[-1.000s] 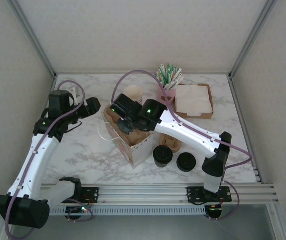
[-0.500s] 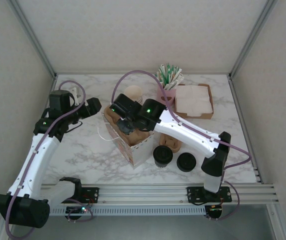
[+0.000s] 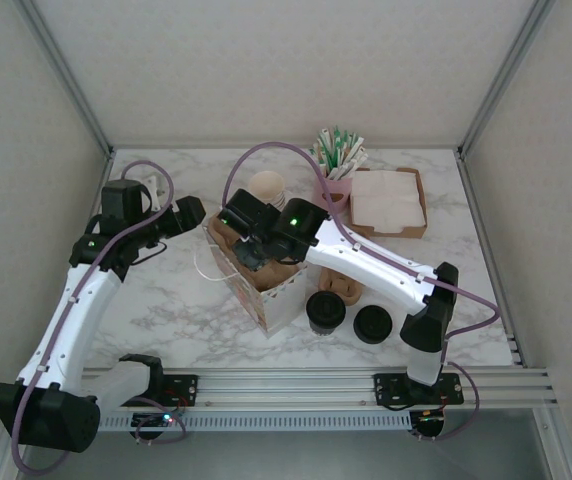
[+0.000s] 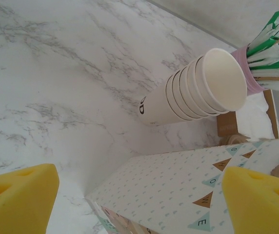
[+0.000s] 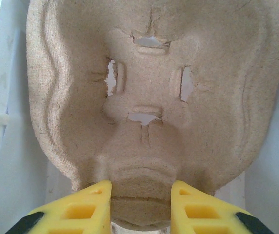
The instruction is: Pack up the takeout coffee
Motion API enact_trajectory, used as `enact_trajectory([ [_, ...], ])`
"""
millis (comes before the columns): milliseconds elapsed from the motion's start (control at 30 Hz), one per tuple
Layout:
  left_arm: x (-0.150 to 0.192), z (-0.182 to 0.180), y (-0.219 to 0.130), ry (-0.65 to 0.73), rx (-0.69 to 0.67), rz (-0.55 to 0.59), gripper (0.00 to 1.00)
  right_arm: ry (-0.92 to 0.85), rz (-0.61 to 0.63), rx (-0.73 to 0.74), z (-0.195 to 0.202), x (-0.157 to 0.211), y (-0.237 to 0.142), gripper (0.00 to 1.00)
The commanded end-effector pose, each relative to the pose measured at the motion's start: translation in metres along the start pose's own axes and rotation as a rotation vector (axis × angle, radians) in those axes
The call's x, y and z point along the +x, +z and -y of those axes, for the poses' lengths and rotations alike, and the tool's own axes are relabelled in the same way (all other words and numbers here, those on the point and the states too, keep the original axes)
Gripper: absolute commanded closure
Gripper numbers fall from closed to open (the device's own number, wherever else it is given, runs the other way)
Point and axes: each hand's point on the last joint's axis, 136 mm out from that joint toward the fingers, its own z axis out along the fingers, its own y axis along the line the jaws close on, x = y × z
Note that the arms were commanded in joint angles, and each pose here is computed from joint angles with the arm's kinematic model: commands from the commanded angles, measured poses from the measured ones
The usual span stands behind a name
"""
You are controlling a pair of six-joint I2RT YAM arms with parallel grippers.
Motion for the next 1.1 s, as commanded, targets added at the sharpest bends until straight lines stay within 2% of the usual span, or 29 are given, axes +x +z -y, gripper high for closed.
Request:
enact_trajectory([
  [0, 0.002, 0.003, 0.002, 0.010, 0.026, -0.010, 0.13, 0.009, -0.067, 0.000, 0.001, 0.014, 0.008, 0.73],
  [100, 0.002, 0.004, 0.002, 0.011, 0.035, -0.014, 0.13, 0.016, -0.060, -0.030, -0.003, 0.014, 0.006, 0.73],
  [400, 0.004, 0.004, 0.003, 0.008, 0.036, -0.020, 0.14, 0.024, -0.114, 0.037, 0.006, 0.027, 0.017, 0.73],
  [867, 0.005, 0.006, 0.004, 0.010, 0.046, -0.026, 0.14, 0.015, -0.098, 0.034, 0.005, 0.018, 0.017, 0.73],
  [1067, 0.005, 0.006, 0.004, 0.010, 0.043, -0.024, 0.14, -0.008, -0.141, 0.030, 0.003, 0.021, 0.031, 0.72],
])
